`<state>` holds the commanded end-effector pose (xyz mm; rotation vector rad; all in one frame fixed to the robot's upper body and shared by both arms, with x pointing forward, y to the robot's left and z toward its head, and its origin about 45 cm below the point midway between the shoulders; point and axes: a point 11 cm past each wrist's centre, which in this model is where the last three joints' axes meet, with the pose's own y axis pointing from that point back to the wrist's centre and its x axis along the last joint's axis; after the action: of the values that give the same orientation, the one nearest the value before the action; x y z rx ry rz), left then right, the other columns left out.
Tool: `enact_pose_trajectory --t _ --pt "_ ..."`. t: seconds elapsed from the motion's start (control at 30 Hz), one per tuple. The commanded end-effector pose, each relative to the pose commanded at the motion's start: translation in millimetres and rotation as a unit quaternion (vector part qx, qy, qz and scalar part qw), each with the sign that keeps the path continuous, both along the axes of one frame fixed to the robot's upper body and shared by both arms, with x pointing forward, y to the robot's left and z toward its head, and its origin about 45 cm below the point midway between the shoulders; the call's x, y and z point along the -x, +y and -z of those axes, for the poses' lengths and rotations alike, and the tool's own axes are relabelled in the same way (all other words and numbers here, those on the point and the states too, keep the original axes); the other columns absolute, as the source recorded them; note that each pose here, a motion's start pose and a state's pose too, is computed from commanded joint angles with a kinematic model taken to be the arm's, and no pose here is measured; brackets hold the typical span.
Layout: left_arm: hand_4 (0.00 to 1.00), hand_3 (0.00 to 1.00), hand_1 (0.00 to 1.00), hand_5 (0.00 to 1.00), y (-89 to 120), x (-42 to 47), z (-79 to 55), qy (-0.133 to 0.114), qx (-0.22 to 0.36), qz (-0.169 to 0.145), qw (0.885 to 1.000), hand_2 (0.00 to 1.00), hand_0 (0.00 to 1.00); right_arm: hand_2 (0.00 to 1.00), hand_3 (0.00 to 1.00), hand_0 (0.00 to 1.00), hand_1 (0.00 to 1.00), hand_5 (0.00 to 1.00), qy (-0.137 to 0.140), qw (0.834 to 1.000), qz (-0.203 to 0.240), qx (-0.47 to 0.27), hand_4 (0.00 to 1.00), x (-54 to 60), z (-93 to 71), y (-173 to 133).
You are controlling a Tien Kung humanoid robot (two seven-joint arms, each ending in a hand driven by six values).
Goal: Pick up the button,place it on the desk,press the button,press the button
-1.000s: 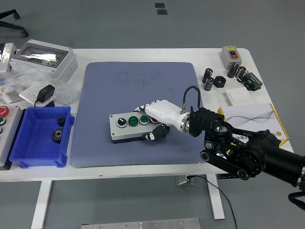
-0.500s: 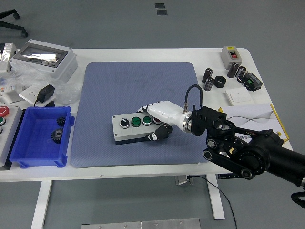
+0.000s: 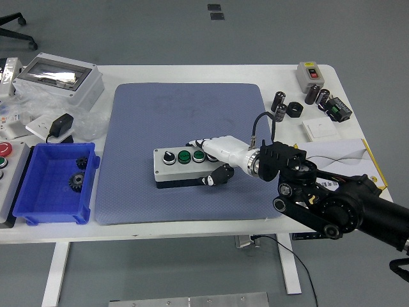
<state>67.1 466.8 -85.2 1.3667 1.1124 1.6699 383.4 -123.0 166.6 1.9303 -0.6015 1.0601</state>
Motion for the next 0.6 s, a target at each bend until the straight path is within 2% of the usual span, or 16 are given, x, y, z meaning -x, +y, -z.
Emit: enact_pose_trajectory --t 0.13,0.17,0.53,0.6 --pt "0.320 0.596 0.511 0.189 -0.2 0.0 0.1 -0.001 0.001 0.001 1.000 0.506 0.617 0.966 0.991 0.885 0.922 0.002 0.002 1.000 0.004 0.001 0.707 -0.2 -0.6 -2.3" --pt "0.315 0.597 0.509 0.178 -0.3 0.0 0.2 -0.001 0.001 0.001 1.000 0.505 0.617 0.998 0.998 0.913 0.945 0.002 0.003 1.000 0.005 0.000 0.727 -0.3 -1.1 -3.1" --pt "0.307 0.594 0.508 0.171 -0.6 0.6 0.5 -0.002 0.004 0.005 1.000 0.504 0.617 0.998 0.998 0.905 0.946 0.020 0.021 1.000 0.012 -0.014 0.739 -0.6 -9.9 -8.9" --pt "0.292 0.591 0.503 0.145 -0.6 0.4 0.5 -0.002 0.004 0.006 1.000 0.502 0.616 0.998 0.998 0.903 0.943 0.021 0.022 1.000 0.012 -0.015 0.742 -0.2 -10.4 -9.0"
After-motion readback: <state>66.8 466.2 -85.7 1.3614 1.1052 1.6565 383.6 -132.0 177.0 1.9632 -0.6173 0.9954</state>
